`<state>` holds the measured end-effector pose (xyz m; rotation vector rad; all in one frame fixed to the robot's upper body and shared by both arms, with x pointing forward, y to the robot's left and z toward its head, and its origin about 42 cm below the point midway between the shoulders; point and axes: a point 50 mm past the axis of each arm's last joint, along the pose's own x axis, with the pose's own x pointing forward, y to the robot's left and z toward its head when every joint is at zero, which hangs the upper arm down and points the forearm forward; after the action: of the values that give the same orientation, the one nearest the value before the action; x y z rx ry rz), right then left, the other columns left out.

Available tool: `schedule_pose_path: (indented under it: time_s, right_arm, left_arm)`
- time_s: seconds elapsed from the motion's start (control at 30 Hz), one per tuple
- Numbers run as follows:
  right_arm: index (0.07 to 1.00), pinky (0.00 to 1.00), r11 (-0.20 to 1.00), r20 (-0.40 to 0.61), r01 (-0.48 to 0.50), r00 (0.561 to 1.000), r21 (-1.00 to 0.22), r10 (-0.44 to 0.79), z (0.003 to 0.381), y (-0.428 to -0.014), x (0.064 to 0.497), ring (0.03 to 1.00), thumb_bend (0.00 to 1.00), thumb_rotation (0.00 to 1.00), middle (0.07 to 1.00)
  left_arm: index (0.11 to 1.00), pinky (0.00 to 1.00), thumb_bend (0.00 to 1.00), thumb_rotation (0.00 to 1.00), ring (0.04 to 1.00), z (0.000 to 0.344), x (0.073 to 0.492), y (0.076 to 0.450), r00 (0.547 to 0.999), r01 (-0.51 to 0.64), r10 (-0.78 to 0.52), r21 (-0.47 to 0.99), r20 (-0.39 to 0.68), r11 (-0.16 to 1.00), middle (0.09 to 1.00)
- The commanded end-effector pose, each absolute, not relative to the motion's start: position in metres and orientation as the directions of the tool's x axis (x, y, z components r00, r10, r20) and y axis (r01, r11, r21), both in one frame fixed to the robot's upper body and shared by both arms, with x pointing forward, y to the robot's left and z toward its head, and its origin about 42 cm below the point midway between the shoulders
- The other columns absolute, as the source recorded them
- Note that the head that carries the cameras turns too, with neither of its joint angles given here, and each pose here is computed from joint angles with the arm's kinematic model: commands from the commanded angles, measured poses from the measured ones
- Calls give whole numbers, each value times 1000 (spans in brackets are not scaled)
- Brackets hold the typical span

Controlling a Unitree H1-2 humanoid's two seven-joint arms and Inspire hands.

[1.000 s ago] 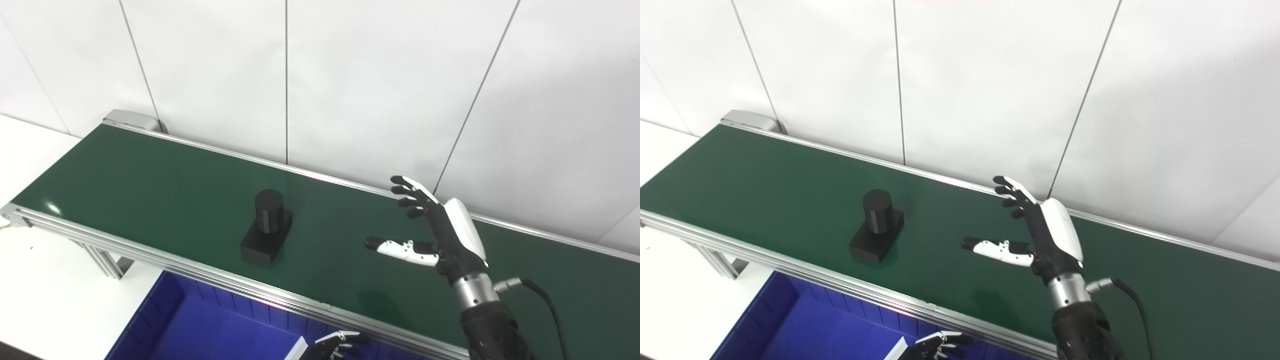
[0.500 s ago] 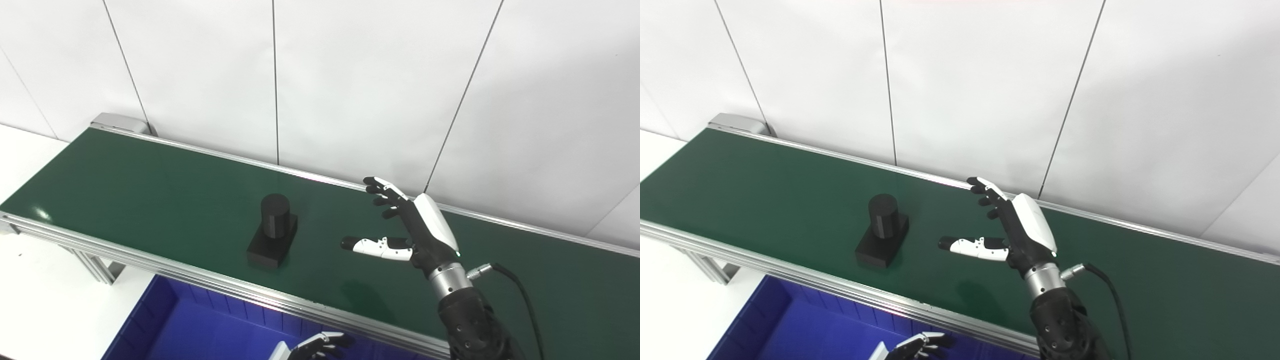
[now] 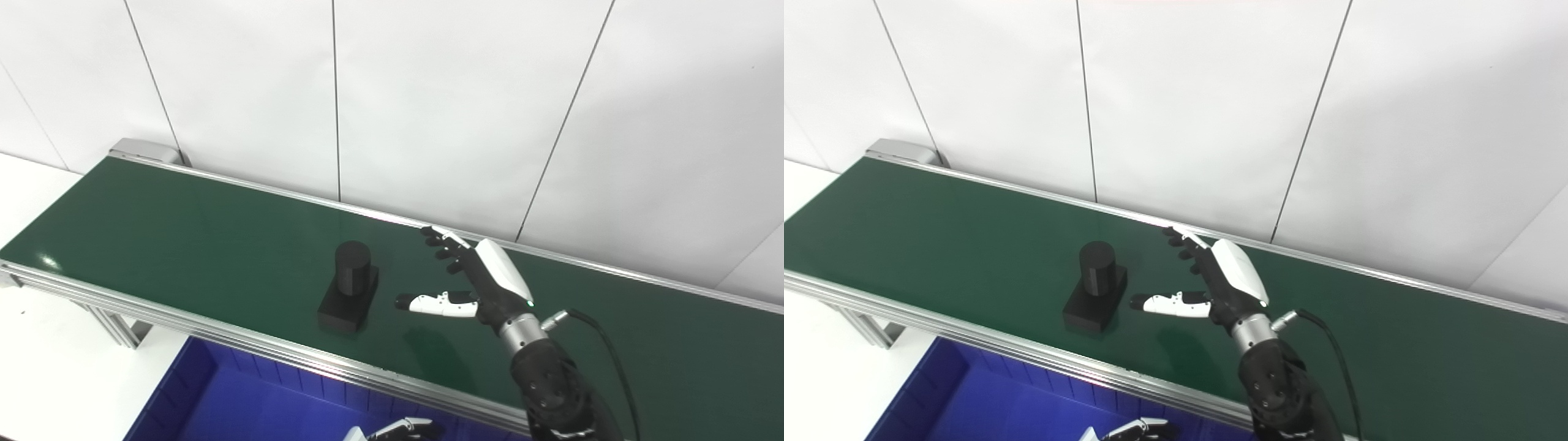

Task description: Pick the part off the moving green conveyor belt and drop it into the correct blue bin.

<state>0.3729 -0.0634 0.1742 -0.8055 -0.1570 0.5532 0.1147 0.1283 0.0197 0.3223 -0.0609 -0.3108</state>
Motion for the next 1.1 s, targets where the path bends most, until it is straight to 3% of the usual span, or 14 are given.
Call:
schedule_pose_path:
  time_s: [0.0, 0.37, 0.8, 0.87, 1.0, 1.07]
  right_arm:
    - [883, 665, 559, -13, -374, 839, -740, 544, 197, -45, 385, 789, 851, 553, 856]
    - [880, 656, 533, -60, -410, 830, -740, 555, 188, -17, 407, 799, 844, 544, 865]
    - [881, 668, 538, -88, -421, 839, -731, 536, 182, 11, 427, 797, 840, 472, 864]
    - [865, 654, 553, -76, -409, 847, -726, 527, 178, 13, 430, 775, 786, 385, 859]
    - [775, 527, 585, -25, -362, 864, -726, 503, 170, 14, 432, 626, 612, 99, 728]
    - [763, 509, 595, -1, -339, 869, -728, 494, 165, 13, 431, 604, 597, 58, 701]
  left_arm:
    - [761, 623, 954, 163, 699, 30, 116, 116, 940, 306, -336, 290, 59, 907, 764]
    - [783, 638, 944, 208, 713, 30, 112, 107, 931, 339, -362, 259, 45, 904, 768]
    - [798, 656, 944, 209, 726, 30, 111, 103, 958, 259, -277, 195, 69, 946, 777]
    - [797, 649, 941, 198, 722, 30, 111, 104, 960, 253, -270, 184, 70, 950, 776]
    - [799, 633, 938, 217, 718, 31, 111, 106, 963, 239, -257, 189, 75, 952, 780]
    - [802, 627, 938, 220, 716, 31, 111, 107, 964, 235, -254, 190, 77, 953, 781]
